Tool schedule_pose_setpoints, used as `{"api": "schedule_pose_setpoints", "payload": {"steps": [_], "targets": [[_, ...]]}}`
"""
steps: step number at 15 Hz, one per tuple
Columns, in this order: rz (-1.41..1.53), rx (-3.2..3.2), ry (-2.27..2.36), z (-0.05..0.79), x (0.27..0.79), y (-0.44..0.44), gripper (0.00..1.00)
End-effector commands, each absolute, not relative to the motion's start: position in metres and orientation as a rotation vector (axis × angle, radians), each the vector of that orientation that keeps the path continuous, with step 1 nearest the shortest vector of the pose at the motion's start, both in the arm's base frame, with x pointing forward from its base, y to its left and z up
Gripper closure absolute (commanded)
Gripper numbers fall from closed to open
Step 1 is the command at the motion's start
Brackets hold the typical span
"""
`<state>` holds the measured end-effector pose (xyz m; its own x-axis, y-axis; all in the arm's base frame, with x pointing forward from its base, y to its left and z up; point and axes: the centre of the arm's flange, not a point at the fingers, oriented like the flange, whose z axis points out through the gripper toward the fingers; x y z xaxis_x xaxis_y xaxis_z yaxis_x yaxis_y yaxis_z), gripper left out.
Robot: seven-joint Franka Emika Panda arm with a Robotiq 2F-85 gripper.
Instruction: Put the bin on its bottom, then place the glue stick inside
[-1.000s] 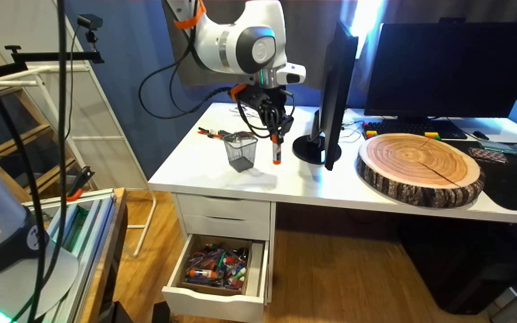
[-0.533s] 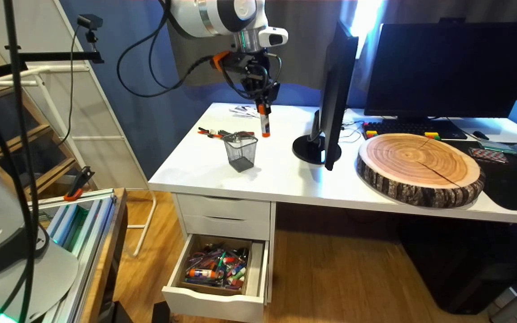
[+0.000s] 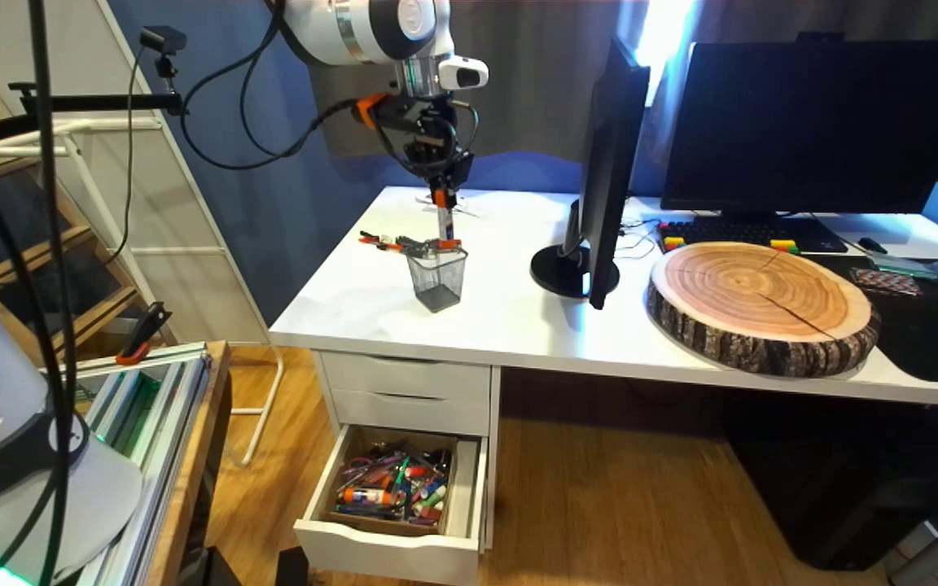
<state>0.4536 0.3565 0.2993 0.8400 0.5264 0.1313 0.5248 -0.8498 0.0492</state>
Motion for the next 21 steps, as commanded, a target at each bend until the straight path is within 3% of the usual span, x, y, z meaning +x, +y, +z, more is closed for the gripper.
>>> {"api": "schedule_pose_setpoints", "payload": {"steps": [1,21], "targets": [[0.131,3.031,0.884,0.281,0.451,0.352,0.92],[0.114,3.109,0.876,0.205,0.459,0.363,0.92]]}}
